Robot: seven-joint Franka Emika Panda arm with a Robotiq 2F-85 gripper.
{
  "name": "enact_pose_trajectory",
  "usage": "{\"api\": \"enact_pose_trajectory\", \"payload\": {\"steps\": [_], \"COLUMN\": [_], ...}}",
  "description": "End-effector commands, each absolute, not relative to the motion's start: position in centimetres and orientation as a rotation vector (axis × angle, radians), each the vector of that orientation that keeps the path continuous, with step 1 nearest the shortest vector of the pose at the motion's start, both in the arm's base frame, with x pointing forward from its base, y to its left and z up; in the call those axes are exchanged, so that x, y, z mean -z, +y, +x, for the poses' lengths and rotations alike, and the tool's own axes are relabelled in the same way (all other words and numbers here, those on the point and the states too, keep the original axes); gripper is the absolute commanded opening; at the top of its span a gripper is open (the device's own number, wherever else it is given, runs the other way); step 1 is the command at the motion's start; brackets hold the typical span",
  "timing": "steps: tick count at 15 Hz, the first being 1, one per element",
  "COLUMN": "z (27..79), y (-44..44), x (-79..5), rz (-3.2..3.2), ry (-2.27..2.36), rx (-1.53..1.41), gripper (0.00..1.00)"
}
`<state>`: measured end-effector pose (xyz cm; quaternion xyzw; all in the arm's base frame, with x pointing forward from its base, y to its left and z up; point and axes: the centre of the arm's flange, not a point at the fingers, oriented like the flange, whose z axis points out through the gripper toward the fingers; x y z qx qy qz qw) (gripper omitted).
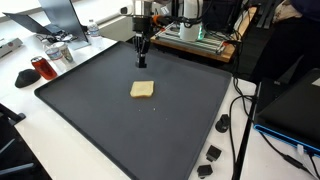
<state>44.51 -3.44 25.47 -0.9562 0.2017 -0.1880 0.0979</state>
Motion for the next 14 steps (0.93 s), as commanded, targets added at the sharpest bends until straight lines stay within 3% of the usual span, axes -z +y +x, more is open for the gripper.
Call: {"api": "enact_pose_trajectory", "payload": {"steps": [1,4,5,14], "z": [44.2,43.8,43.8,42.1], "y": [-3.0,-3.0,-3.1,-5.7], "x": [-25.6,-25.9,-25.9,-30.0], "rz": [-2.833,-2.836,-2.836,-3.149], "ry": [0.601,0.604,0.607,0.439], "rx": [0.558,0.563,0.562,0.465], "gripper": [0.21,0.21,0.05,0.05]}}
